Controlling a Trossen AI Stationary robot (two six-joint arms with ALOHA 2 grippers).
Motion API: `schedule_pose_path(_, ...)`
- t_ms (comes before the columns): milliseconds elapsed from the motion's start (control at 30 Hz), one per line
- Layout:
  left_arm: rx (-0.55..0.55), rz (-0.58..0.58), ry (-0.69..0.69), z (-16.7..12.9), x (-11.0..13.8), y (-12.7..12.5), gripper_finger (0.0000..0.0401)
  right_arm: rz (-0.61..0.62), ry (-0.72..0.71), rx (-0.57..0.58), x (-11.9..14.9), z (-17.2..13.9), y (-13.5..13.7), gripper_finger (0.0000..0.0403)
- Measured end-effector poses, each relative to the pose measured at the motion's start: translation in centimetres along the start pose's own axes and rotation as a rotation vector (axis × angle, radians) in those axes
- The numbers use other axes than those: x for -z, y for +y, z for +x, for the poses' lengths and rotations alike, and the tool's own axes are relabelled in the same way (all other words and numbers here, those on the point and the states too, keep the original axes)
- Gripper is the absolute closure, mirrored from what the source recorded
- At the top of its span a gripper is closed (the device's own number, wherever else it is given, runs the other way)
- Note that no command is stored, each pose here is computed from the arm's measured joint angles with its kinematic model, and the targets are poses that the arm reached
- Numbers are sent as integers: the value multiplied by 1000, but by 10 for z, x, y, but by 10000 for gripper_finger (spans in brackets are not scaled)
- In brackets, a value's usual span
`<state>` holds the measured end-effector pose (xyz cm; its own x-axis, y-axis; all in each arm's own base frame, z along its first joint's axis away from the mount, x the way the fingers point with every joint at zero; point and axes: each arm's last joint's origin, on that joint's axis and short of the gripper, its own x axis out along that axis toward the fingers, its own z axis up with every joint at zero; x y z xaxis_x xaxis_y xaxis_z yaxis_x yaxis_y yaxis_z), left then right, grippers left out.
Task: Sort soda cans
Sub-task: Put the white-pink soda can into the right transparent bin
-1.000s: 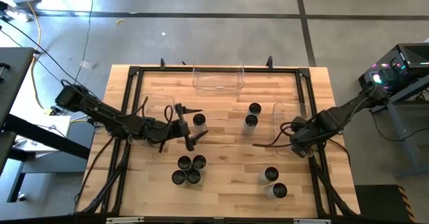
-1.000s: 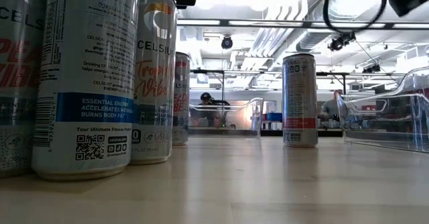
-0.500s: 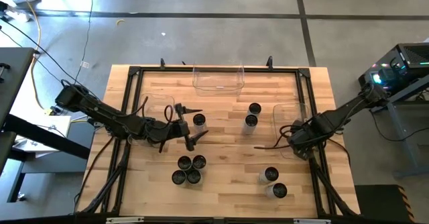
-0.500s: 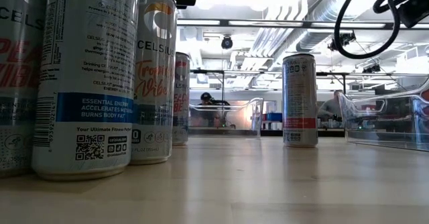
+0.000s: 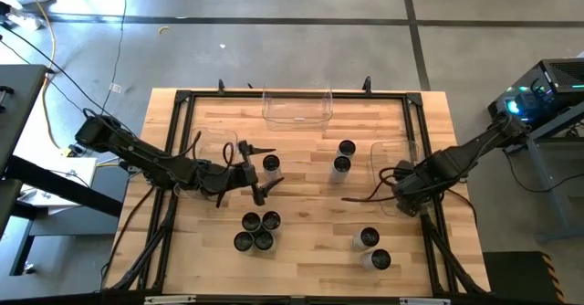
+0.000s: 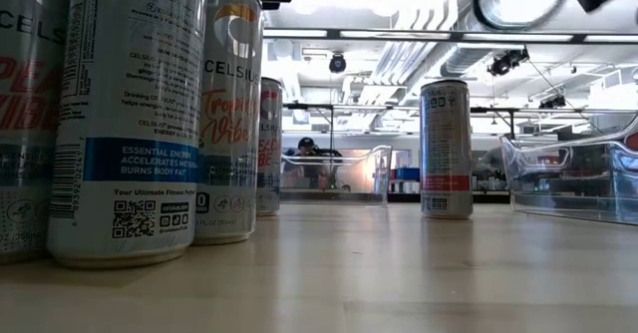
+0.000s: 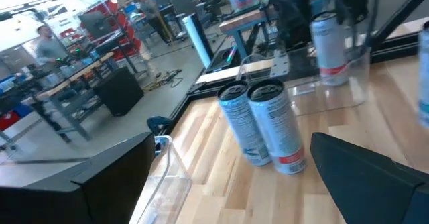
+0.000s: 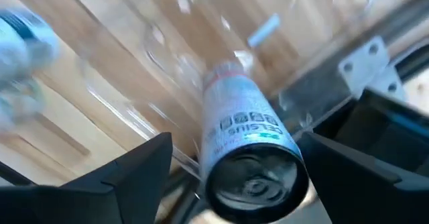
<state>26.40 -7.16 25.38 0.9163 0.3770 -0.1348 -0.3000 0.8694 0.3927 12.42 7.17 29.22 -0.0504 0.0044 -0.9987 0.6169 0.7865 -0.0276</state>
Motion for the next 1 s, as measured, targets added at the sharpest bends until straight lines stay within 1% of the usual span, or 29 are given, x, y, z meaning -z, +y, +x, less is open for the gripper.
schedule_pose_path(167, 74, -18, -22, 0, -1, -2, 7, 18, -172, -41, -4, -25, 1, 79)
schedule_pose_path(333, 81, -18, -24, 0, -1, -2, 7, 38, -363, -63, -10, -40, 3, 78)
schedule_pose_path(467, 93, -26, -21, 0, 0, -3, 7, 34, -526, -154, -18, -41, 16, 78)
schedule_pose_path(600, 164, -56, -36, 1, 0, -3, 7, -36, -640, -274, -28, -34, 35, 77)
schedule_pose_path(700, 207, -88, -44, 3, 0, -2, 7, -71, -707, -316, -36, -27, 45, 77)
schedule_pose_path(733, 206, -96, -45, 4, 0, -2, 7, -83, -724, -318, -38, -24, 48, 77)
schedule_pose_path(800, 197, -99, -48, 8, 1, -2, 7, -102, -739, -286, -42, -16, 50, 77)
schedule_pose_path(1000, 179, -100, -59, 28, 6, -8, 7, -95, -673, -156, -54, 16, 51, 77)
